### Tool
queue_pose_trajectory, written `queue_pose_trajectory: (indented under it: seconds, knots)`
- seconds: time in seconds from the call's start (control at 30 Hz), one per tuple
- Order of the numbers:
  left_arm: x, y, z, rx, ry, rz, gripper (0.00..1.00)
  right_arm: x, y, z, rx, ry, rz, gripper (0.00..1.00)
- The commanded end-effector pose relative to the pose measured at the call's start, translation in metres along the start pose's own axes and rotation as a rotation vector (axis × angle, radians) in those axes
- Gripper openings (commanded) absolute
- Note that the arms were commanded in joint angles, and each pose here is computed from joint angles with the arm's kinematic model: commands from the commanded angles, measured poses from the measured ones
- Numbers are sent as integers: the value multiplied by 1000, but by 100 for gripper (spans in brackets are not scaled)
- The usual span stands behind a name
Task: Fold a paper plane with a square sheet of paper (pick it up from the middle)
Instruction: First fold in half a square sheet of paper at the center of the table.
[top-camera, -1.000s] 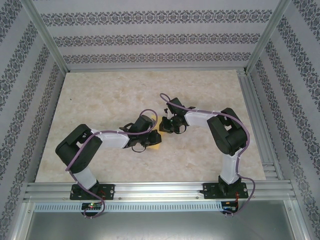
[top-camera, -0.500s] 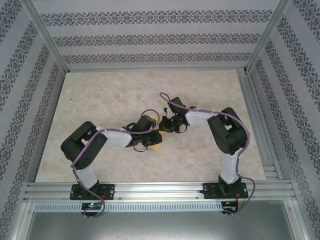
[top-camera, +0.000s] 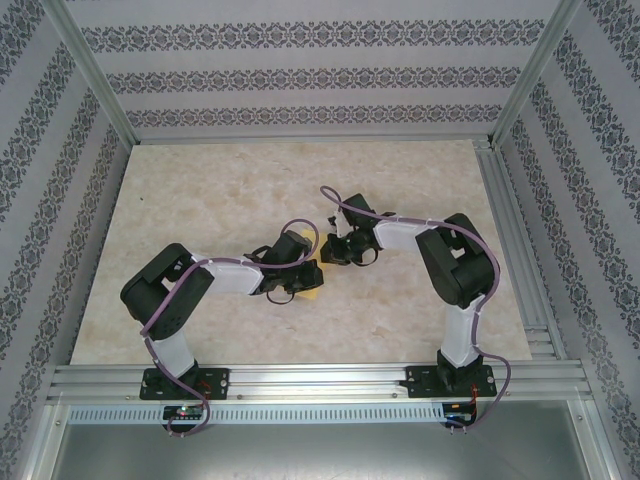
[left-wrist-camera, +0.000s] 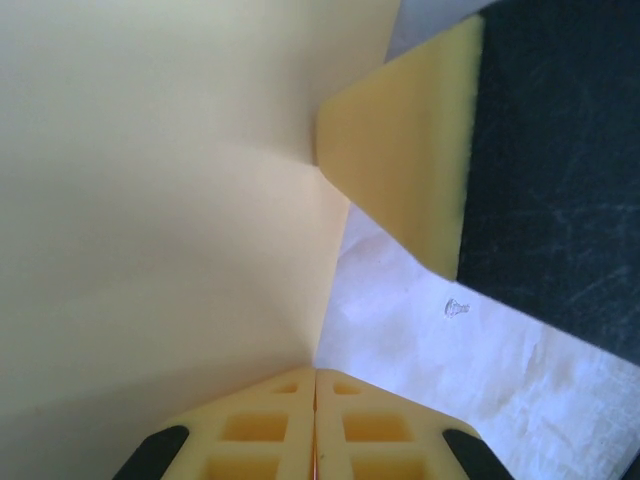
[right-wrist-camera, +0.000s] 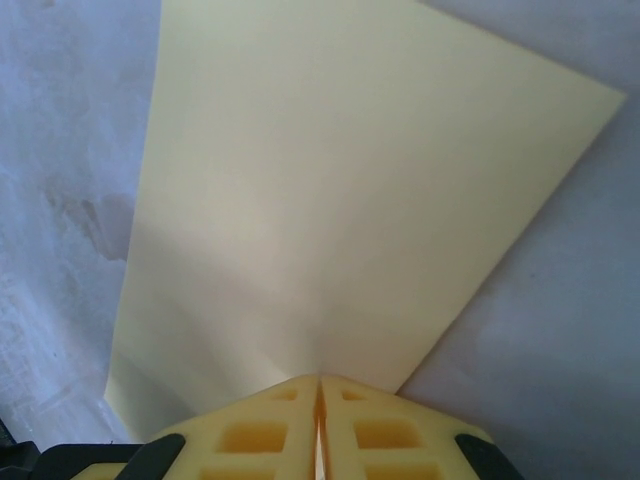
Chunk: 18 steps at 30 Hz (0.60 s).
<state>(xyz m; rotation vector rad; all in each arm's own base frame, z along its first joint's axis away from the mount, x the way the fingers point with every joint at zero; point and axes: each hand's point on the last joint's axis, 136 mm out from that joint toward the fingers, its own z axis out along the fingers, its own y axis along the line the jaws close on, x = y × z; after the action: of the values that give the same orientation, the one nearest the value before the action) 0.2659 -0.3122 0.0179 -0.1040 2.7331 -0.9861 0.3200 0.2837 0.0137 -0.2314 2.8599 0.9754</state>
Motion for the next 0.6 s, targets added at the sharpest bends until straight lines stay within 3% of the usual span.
queue_pose_trajectory:
  seconds: [0.0,0.57]
  knots:
    - [27,30,2,-108,83,-9,9,-9,-20,2,83,-6,11,11]
    - [45,46,1,-131,134,-33,8,-56,-55,-10,157,-83,124,11]
